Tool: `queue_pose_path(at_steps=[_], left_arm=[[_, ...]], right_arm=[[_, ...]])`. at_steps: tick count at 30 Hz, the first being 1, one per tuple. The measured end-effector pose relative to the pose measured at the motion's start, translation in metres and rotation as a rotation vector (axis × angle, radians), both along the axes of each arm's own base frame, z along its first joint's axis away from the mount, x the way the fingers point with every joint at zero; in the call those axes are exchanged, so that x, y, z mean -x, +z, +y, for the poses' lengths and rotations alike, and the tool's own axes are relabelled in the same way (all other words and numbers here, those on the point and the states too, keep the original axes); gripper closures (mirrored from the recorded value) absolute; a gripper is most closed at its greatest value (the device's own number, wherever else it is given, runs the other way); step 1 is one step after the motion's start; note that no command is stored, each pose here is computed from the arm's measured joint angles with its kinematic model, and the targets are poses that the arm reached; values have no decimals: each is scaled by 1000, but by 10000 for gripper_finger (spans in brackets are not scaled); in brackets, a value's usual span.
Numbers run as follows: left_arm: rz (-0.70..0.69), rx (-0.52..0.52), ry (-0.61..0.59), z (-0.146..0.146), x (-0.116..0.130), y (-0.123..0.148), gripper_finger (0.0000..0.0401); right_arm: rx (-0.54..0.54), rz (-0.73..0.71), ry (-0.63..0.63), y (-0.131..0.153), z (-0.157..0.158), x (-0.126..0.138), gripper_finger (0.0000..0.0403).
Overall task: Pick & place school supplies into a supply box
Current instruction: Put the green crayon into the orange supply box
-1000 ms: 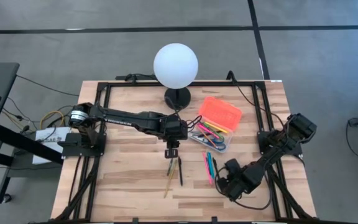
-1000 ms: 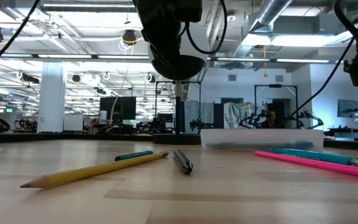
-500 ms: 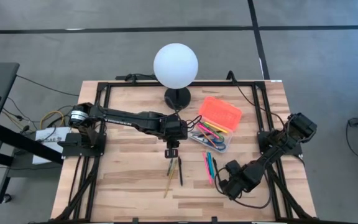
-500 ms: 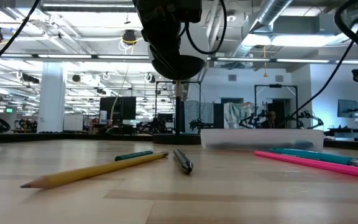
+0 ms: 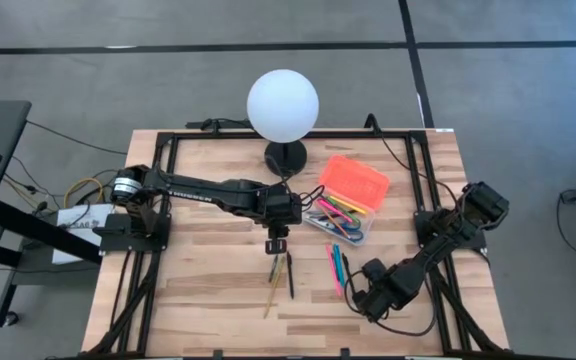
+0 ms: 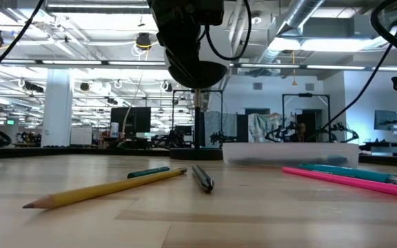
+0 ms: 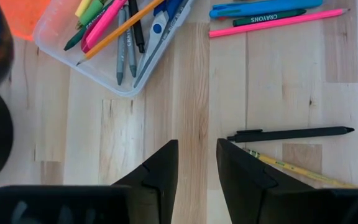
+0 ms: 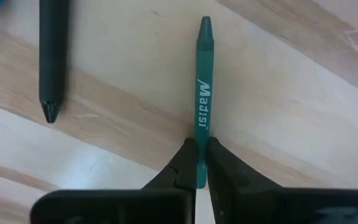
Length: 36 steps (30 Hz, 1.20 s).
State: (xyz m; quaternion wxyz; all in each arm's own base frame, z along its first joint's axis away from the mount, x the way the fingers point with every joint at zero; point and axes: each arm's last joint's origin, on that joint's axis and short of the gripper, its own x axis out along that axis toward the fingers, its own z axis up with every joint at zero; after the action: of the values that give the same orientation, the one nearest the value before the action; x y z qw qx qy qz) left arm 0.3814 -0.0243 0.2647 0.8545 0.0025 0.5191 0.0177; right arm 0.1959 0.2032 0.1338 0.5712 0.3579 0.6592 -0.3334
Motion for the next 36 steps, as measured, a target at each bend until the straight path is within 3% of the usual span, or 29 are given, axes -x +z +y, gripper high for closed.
queue_pose_path(at_steps=[12,22,28,36], left_arm=[[8,0,13,3,1,0,299],[82,-34,152,21,7,-3,299],[132,-72,173,22,12,-5,299],[193,-72,117,2,19,-7,299]], right_arm=[[42,3,84,26,8,-8,401],[184,-82,154,73,0,-19,402],[290,-152,168,99,-33,-22,402],[358,-134,323,113,-89,-44,402]])
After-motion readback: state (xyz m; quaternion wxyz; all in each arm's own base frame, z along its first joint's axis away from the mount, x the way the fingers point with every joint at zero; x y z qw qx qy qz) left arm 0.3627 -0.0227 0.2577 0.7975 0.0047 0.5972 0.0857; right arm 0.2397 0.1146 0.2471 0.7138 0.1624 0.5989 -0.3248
